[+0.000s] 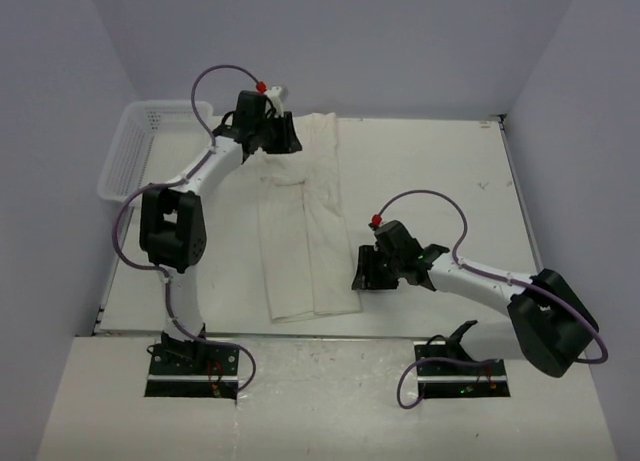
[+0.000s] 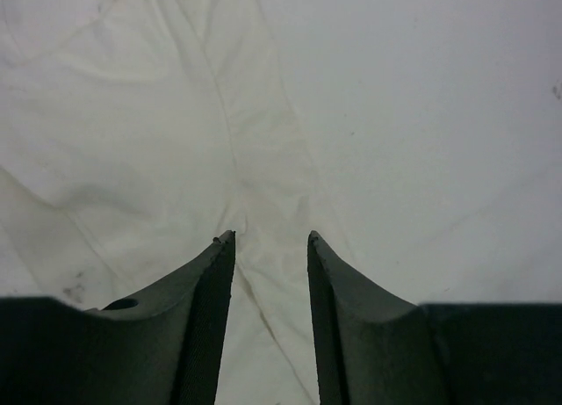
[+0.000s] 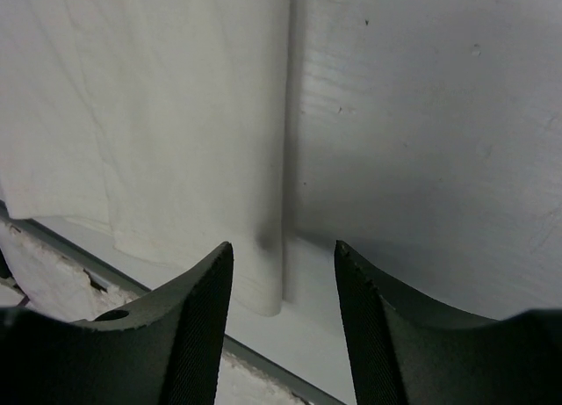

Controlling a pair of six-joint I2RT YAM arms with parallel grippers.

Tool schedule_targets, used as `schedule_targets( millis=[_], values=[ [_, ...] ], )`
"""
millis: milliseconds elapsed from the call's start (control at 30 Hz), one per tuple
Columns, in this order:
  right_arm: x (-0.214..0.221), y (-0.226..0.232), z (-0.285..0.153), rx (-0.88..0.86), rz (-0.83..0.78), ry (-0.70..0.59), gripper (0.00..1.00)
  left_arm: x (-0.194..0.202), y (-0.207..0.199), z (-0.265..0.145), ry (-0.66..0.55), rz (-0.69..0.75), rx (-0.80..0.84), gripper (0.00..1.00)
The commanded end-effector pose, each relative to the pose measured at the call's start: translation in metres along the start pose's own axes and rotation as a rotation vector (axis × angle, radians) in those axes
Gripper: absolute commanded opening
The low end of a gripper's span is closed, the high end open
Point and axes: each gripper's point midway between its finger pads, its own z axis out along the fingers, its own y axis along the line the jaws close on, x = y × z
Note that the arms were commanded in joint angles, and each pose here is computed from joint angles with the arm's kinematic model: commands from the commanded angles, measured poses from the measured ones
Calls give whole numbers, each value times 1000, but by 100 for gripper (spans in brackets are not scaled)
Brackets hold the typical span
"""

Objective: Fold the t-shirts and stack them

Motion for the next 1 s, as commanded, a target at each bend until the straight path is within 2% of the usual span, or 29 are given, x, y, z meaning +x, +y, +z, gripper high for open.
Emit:
schedule_targets(
  millis=[0, 100, 333, 533, 667, 967],
  values=[
    [4, 12, 4, -94, 31, -3, 51, -46, -41, -35, -87, 41, 101, 41],
    [14, 9, 3, -114, 49, 3, 50, -42, -44, -43, -68, 3, 82, 41],
    [34, 1, 0, -138, 78, 12, 50, 16, -37, -78, -21, -134, 32, 36],
    [47, 8, -6, -173, 97, 2, 50, 49, -35, -115, -7, -159, 1, 36],
    [49, 9, -3, -182, 103, 9, 46, 81, -22, -127, 66, -174, -67, 34],
    [52, 3, 5, -151, 121, 20, 41, 146, -7, -152, 121, -211, -112, 33]
  ],
)
